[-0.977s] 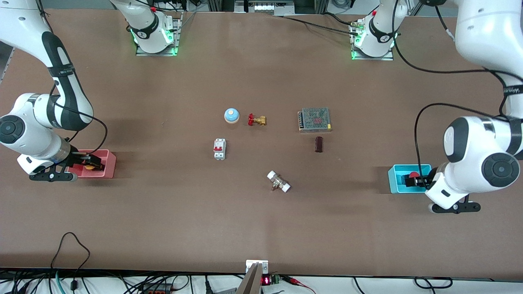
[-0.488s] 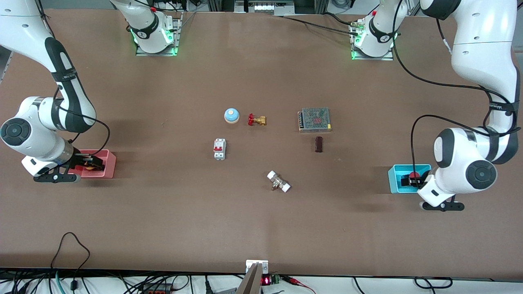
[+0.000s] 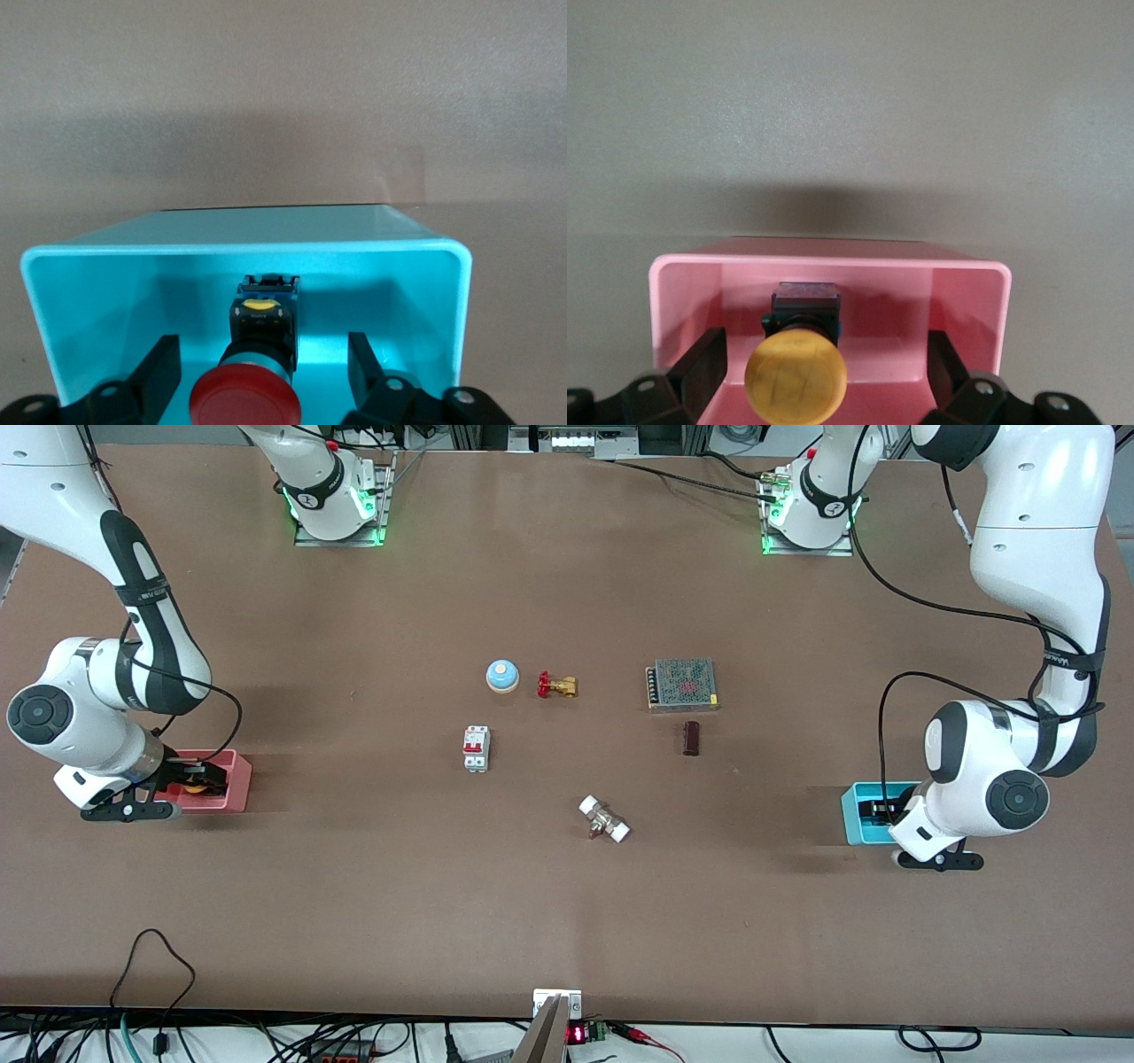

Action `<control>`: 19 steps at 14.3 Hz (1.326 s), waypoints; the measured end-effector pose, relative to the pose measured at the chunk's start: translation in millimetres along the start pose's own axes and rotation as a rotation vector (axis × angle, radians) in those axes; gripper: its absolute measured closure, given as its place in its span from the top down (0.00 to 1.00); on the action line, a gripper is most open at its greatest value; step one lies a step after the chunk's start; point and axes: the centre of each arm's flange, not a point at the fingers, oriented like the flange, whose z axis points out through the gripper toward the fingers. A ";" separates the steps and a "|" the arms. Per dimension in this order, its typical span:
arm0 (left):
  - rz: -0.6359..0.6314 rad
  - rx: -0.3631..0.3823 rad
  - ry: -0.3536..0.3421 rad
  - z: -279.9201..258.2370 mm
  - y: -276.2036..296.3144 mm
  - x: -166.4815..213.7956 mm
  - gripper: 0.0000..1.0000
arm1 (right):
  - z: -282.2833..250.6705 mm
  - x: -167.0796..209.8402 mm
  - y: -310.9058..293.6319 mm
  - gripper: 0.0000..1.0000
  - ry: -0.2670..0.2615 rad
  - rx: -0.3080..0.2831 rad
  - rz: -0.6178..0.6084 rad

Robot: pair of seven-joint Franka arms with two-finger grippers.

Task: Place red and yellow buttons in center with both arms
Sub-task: 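Close the right gripper on the yellow button while the left gripper grips the red button, then carry the yellow button with the right gripper while the left gripper carries the red button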

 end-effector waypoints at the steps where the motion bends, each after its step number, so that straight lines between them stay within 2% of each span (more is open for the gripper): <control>1: 0.000 0.000 0.001 0.0 -0.1 0.0 0.69 | 1.0 -0.6 -0.3 1.00 -0.002 0.001 -0.001; 3: -0.001 0.000 0.007 -1.8 -0.7 0.6 0.45 | 3.7 -2.2 -1.2 0.96 -0.008 0.002 -0.002; 4: -0.002 0.000 0.013 -4.5 -1.3 1.1 0.35 | 4.3 -2.4 -1.4 0.89 -0.009 0.003 -0.005; 6: -0.004 0.001 0.039 -20.1 -2.9 2.5 0.35 | 5.5 -2.6 -1.6 0.67 -0.011 0.003 -0.011; 7: -0.005 0.002 0.056 -34.1 -3.6 2.7 0.35 | 6.1 -2.7 -1.7 0.67 -0.012 0.003 -0.015; 9: -0.002 0.002 0.059 -72.8 -1.5 -1.4 0.35 | 6.4 -2.7 -1.9 0.54 -0.012 0.004 -0.023; 10: 0.006 0.001 0.048 -95.6 4.8 -4.3 0.35 | 6.5 -2.7 -2.1 0.38 -0.012 0.004 -0.024; 12: 0.049 -0.010 0.038 -140.7 34.1 -9.5 0.35 | 7.1 -2.8 -2.1 0.37 -0.013 0.004 -0.025; 14: 0.111 -0.027 0.041 -163.9 87.0 -14.8 0.35 | 7.1 -2.8 -2.0 0.37 -0.013 0.004 -0.026; 16: 0.120 -0.046 0.015 -153.8 155.7 -22.2 0.35 | 5.1 -2.7 -1.1 0.37 -0.022 0.003 -0.040; 19: 0.072 -0.091 -0.035 -121.1 258.3 -35.8 0.35 | -34.4 -2.6 4.7 0.37 -0.084 -0.005 -0.053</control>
